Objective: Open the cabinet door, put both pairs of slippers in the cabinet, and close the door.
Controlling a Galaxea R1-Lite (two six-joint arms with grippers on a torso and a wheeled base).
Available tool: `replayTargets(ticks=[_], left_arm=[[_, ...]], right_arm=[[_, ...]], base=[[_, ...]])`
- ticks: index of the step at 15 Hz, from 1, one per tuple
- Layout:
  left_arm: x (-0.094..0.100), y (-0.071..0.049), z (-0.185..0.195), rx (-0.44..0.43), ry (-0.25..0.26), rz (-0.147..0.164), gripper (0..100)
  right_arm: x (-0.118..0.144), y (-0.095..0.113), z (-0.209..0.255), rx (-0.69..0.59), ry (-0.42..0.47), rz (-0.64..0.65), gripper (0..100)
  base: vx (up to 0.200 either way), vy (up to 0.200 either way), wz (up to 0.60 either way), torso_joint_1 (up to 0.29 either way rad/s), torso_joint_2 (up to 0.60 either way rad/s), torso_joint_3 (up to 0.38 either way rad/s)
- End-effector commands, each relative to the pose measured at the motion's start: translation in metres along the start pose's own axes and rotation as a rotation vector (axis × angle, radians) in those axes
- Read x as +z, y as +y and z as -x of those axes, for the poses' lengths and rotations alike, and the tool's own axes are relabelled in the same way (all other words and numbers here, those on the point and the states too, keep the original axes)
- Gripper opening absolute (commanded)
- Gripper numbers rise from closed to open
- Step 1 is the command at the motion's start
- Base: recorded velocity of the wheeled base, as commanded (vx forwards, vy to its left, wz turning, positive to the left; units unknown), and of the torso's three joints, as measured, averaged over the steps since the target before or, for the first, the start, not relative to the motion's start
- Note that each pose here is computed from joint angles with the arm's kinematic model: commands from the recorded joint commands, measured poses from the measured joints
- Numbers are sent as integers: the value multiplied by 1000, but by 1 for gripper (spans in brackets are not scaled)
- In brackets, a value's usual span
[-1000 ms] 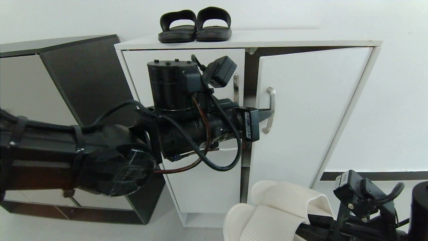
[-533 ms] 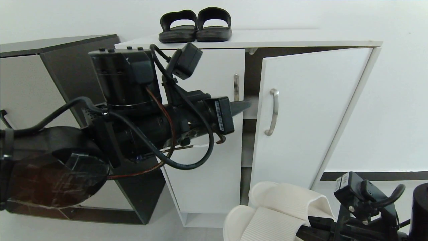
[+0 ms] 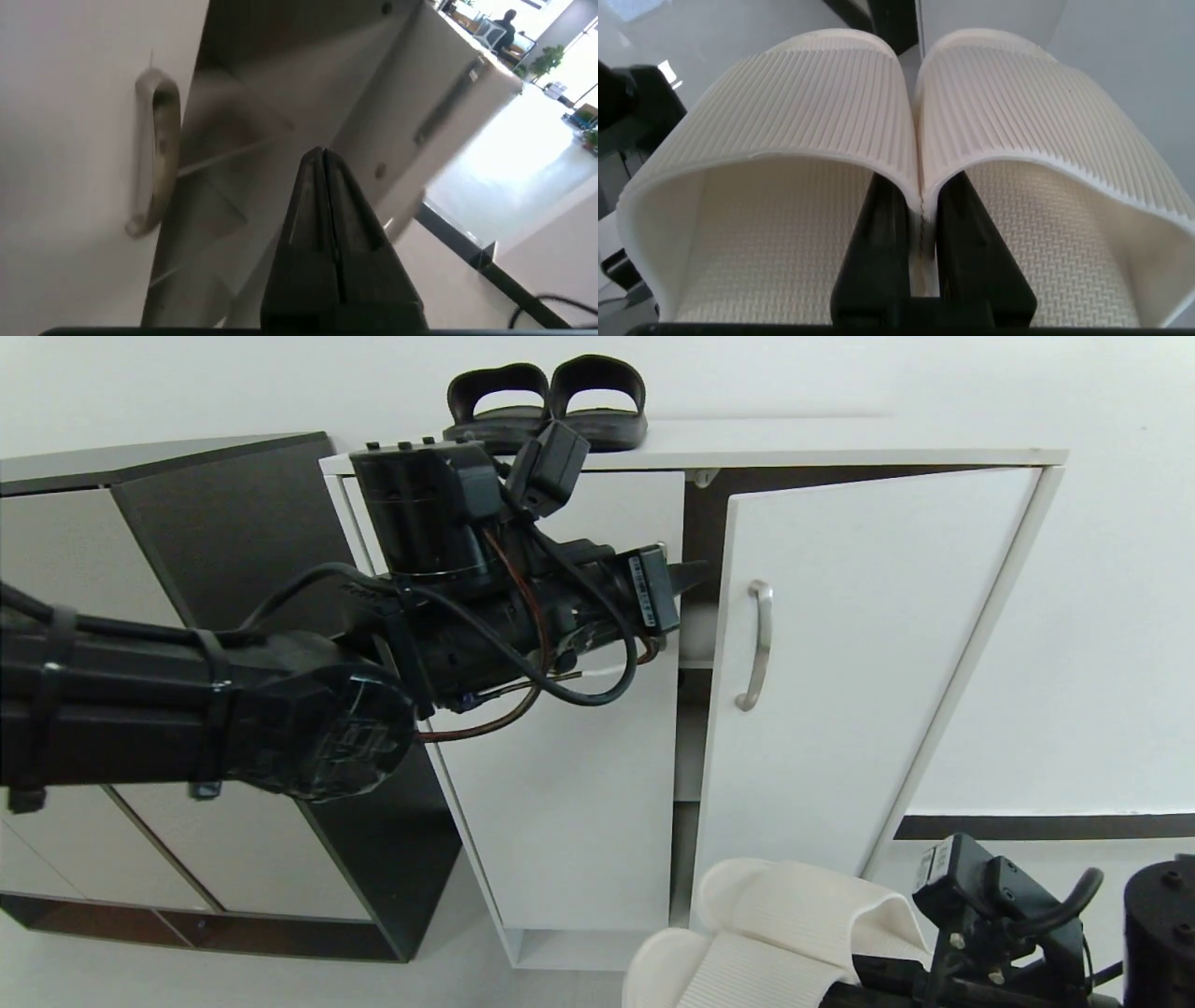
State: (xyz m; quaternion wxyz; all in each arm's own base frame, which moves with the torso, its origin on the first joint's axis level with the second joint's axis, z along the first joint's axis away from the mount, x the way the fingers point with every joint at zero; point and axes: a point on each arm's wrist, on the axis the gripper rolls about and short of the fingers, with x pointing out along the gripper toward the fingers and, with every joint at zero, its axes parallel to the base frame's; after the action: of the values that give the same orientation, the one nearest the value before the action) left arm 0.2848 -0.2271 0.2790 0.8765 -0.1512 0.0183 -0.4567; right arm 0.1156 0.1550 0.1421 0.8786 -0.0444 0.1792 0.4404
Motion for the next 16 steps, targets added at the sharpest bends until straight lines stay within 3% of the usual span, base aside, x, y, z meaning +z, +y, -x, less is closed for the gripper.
replayTargets(ticks=[1,7,8,10,12,13,15,16], left_arm=[[-11,10,-21,7,20,8,0],[-15,11,-27,8,19,7,0],[-17,7,-25,17,22,8,0],[-24,-15,-20,-2,27,8,0],[-32,-46,-22,-56,32,11,0],[-36,-54,-23,-70,39,6,0],[-38,-55,-25,-73,40,-9,0],[-34,-45,-23,-40,28,-12,0]], right_arm=[[-5,3,-1,15,21,6,0],[-12,13,-6,46,61,30,0],[-13,17,-8,41,66,36,0],[-16,26,-10,24,78,55,0],[-17,30,-10,36,81,63,0],[-17,30,-10,36,80,62,0],[-16,30,-9,32,75,60,0],[-16,28,-10,18,75,56,0]], base=[[0,0,0,0,0,0],[-33,0,0,0,0,0],[-200,0,0,2,2,-2],[-200,0,0,5,0,5],[-200,0,0,0,-2,2],[-200,0,0,2,2,-2],[-200,0,0,2,0,2],[0,0,0,0,0,0]])
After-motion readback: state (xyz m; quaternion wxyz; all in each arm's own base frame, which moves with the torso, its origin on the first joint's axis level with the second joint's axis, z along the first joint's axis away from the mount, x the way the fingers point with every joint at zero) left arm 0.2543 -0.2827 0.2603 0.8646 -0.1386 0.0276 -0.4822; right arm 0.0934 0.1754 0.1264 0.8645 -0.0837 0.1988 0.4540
